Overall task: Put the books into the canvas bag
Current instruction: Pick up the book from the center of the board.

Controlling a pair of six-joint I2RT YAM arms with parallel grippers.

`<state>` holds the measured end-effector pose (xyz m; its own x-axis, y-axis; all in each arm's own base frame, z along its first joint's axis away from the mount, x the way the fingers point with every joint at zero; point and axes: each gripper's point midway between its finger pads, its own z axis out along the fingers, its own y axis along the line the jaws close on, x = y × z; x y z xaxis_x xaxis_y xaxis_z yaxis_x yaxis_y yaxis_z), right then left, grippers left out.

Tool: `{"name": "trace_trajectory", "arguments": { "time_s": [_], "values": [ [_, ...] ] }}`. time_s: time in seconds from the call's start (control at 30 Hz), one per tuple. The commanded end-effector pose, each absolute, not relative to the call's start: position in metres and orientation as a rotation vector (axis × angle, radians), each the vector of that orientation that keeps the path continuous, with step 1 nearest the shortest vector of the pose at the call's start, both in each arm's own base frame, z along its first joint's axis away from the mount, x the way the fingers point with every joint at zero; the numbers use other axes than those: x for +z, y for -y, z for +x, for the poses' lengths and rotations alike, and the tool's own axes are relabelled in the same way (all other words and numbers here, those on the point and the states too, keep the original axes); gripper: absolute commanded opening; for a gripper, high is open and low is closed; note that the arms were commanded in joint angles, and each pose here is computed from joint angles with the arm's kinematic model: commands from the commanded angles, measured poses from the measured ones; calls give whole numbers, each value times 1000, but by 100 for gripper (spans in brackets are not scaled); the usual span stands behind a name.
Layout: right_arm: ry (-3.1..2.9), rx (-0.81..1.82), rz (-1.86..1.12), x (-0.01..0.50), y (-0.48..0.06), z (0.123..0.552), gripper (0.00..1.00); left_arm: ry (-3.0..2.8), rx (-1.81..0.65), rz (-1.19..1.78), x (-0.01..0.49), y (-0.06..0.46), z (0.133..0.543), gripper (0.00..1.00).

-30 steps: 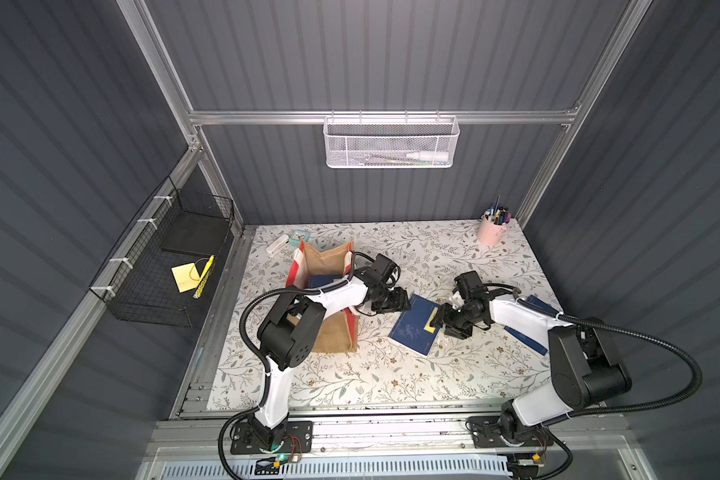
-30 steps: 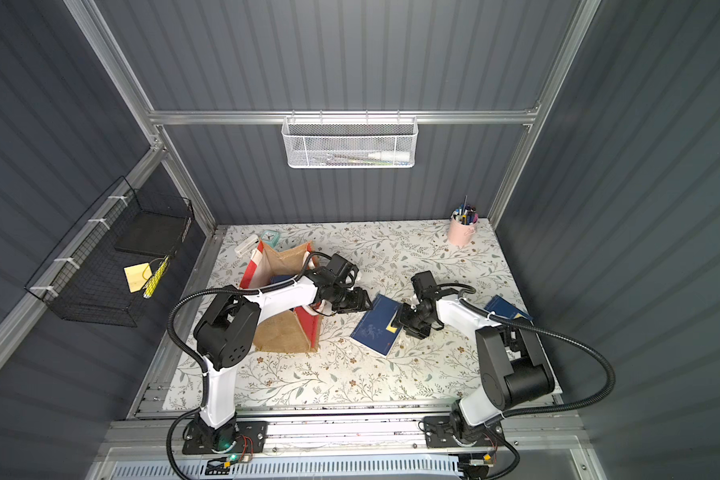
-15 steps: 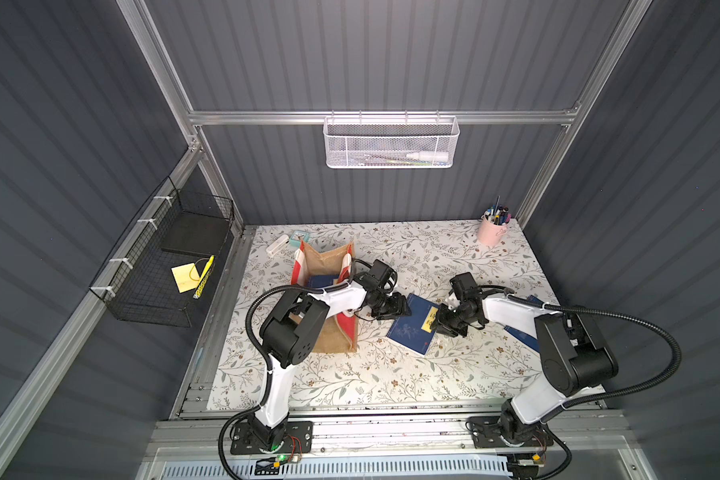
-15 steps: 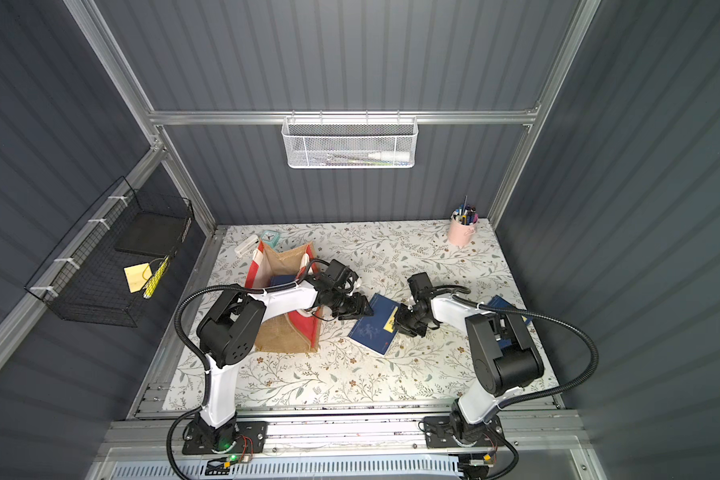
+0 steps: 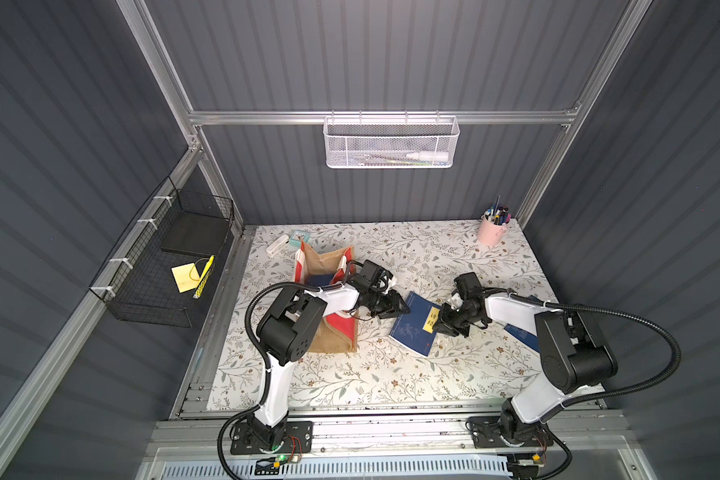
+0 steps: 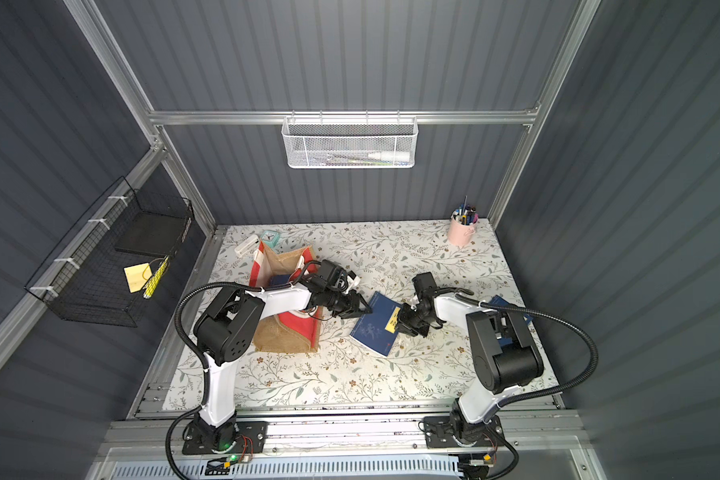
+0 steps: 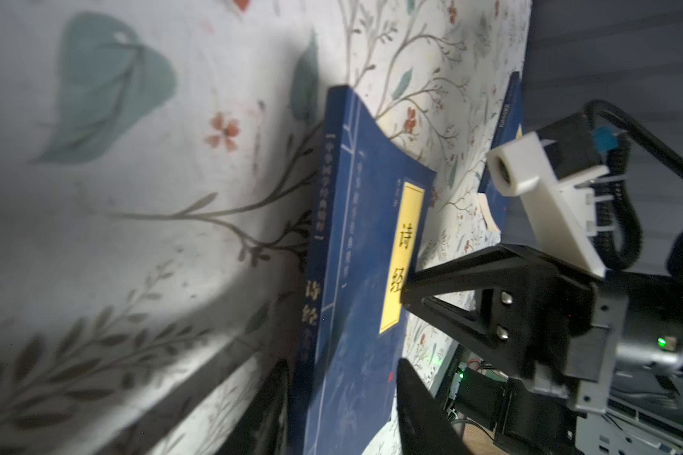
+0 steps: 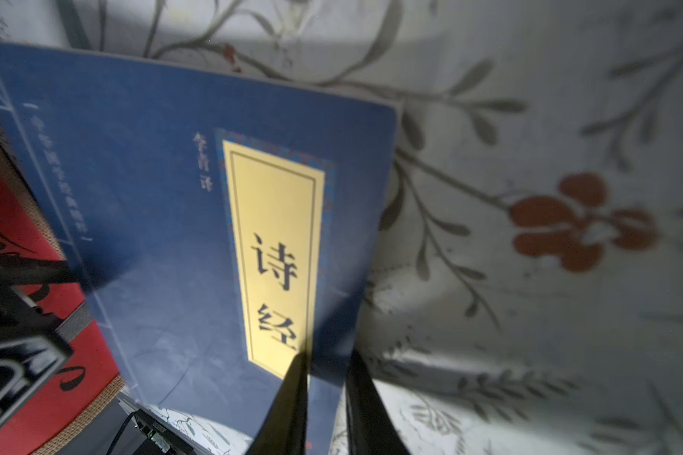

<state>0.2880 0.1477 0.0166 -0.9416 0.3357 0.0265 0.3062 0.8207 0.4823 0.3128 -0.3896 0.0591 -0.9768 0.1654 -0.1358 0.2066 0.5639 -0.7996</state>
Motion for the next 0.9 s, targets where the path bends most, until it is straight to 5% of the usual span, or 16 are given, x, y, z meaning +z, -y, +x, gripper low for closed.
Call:
{"name": "trace_trajectory", "arguments": {
  "time_s": [0.0,0.37,0.87],
  "values": [
    [-2956,776,525,5,-150,284,21,-2663,-1569,407,82,404,298,40],
    [-2923,788,496,16,-151,288,22,-2652,-1492,460,96,400,301,8],
    [-2704,764,354,122,-156,306,41,-2340,-936,621,252,343,342,0]
  ]
}}
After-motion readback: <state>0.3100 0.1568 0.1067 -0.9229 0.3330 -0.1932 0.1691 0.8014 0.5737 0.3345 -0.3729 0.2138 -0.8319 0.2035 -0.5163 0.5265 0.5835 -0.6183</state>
